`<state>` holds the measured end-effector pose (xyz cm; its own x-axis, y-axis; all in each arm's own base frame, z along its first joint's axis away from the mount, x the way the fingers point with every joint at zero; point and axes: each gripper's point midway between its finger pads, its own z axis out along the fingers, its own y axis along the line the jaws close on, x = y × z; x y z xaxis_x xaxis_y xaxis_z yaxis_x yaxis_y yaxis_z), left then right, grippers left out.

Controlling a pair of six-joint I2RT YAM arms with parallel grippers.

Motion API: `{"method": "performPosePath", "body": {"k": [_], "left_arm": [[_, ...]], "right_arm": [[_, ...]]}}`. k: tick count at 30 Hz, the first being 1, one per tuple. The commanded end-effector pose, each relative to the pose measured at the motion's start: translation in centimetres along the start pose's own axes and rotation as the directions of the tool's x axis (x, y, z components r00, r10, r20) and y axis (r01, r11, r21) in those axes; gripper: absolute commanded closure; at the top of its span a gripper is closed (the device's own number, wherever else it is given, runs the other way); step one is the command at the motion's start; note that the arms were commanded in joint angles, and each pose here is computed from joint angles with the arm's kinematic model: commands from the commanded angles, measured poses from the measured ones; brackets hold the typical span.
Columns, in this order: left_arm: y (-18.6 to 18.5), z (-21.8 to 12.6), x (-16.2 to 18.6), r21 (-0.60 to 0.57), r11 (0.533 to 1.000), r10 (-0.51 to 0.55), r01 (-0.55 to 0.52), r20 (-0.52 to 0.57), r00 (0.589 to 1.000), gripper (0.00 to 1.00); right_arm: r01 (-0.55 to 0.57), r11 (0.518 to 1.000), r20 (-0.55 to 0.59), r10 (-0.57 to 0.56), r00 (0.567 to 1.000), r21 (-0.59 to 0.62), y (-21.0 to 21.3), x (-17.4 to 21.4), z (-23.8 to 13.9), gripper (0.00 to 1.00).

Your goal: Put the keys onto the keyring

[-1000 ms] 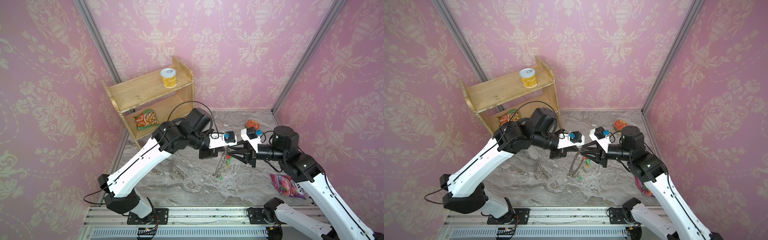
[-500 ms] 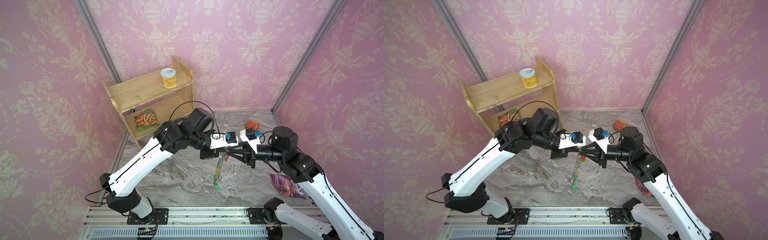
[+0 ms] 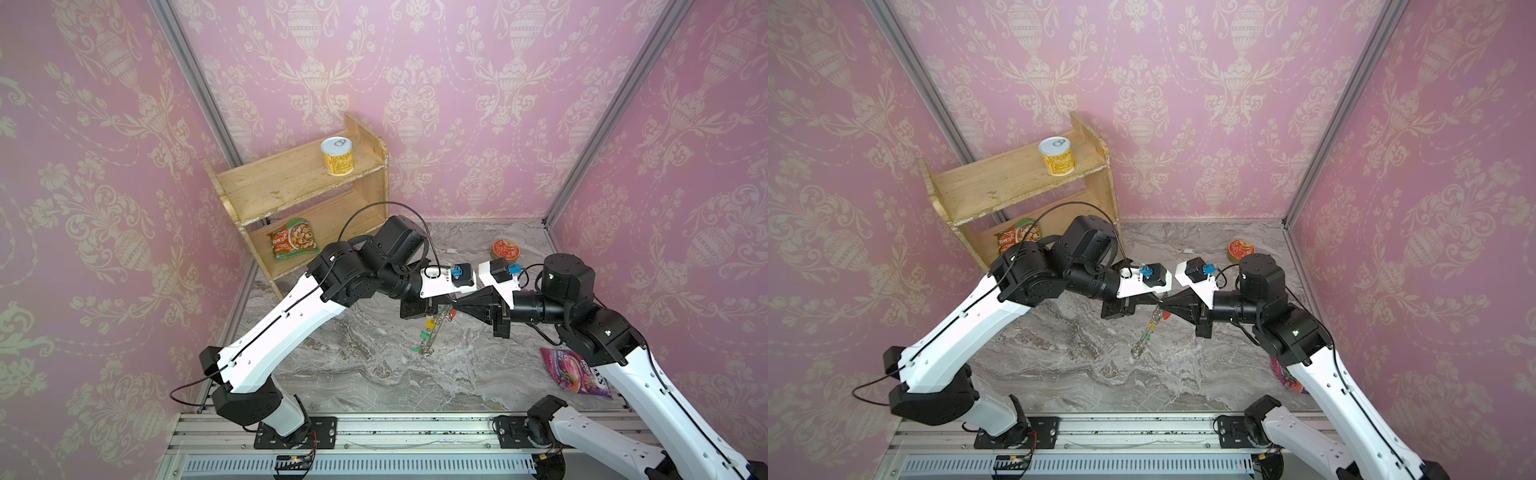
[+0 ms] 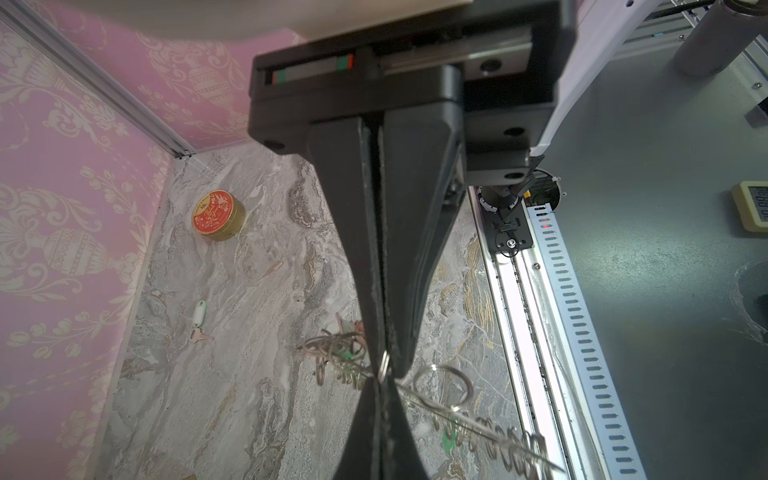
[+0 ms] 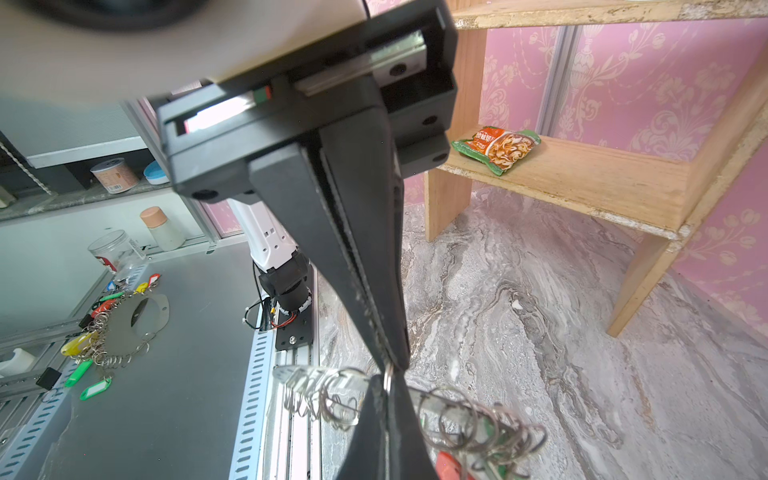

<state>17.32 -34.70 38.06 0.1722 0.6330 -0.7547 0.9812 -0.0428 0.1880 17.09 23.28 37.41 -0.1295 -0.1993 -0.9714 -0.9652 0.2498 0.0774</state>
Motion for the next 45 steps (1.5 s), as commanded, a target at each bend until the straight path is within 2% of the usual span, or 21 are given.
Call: {"method": "performPosePath", "body": {"k": [1, 11, 15, 19, 23, 31, 39, 45], "left_arm": [[-0.8, -0.6, -1.9, 0.019, 0.999, 0.027, -0.028, 0.058, 0.998, 1.0], [-0.5, -0.6, -2.0, -0.007, 1.0, -0.003, 0.004, 0.075, 0.997, 1.0], [0.8, -1.2, -2.2, -0.11, 0.992, -0.04, 0.054, 0.129, 0.991, 0.79], [1.4, -2.5, -2.5, -0.194, 0.976, -0.046, 0.096, 0.246, 0.968, 0.72], [1.2, -3.4, -3.1, -0.175, 0.975, -0.074, 0.14, 0.335, 0.939, 0.71], [0.2, -3.4, -4.4, -0.097, 0.984, -0.095, 0.147, 0.41, 0.907, 0.71], [0.3, -3.1, -4.8, -0.092, 0.986, -0.087, 0.142, 0.445, 0.891, 0.72], [0.7, -4.1, -5.2, -0.147, 0.98, -0.048, 0.136, 0.487, 0.872, 0.75]], "right_arm": [[0.021, 1.0, 0.019, -0.021, 1.0, -0.005, 0.4, -1.0, -0.2, 1.0], [0.039, 0.999, 0.094, -0.041, 0.995, 0.025, 0.5, -2.4, -0.8, 1.0], [0.054, 0.997, 0.133, -0.06, 0.989, 0.048, 0.5, -3.1, -1.3, 1.0], [0.066, 0.996, 0.183, -0.077, 0.98, 0.065, 0.7, -4.0, -1.9, 1.0], [0.074, 0.994, 0.235, -0.091, 0.968, 0.08, 0.7, -5.1, -2.5, 1.0], [0.066, 0.995, 0.322, -0.087, 0.943, 0.076, 0.6, -6.8, -3.4, 1.0], [0.076, 0.996, 0.346, -0.087, 0.934, 0.045, 1.3, -7.7, -3.8, 1.0], [0.079, 0.997, 0.343, -0.082, 0.936, 0.022, 1.7, -7.8, -3.7, 1.0]]}}
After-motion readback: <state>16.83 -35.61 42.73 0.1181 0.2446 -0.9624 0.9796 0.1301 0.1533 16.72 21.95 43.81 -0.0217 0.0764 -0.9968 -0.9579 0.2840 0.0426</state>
